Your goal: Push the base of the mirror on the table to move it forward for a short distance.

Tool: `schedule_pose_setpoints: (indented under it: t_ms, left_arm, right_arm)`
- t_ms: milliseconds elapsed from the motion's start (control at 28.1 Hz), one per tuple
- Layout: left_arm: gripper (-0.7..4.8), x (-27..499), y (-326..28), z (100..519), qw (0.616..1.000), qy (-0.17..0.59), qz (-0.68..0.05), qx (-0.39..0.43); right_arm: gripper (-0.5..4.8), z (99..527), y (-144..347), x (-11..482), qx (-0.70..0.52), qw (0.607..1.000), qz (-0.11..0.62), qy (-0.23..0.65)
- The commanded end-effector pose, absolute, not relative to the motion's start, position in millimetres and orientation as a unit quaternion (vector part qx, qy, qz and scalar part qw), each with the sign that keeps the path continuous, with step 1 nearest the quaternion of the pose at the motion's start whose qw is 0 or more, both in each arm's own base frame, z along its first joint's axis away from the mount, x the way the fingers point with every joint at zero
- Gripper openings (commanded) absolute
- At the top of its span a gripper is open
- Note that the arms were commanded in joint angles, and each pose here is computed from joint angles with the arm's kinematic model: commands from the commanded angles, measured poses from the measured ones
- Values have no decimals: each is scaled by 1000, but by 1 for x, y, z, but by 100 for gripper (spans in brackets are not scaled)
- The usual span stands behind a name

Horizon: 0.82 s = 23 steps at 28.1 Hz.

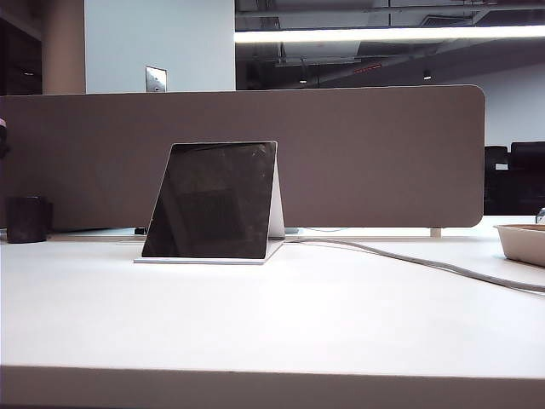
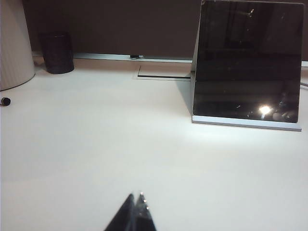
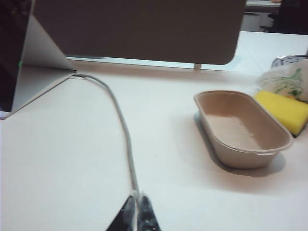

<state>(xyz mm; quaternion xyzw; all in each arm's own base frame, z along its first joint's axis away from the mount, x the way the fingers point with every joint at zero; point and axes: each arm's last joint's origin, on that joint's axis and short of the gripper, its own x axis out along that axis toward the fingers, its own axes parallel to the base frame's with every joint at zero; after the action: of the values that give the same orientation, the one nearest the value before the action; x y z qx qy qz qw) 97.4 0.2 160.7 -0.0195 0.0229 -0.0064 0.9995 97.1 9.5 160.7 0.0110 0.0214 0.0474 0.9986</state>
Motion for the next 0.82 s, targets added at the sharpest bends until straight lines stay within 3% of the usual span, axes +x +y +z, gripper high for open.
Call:
schedule_pose_setpoints:
  t_ms: [36,818]
  left_arm:
    - [-2,97,0,162,1000,20,-7,-17]
    - [-2,97,0,162,1000,20,-7,-17]
  right_arm:
    - [22,163,8,97,11,999,40,13]
    - [22,163,-3,98,11,1000,-17,12]
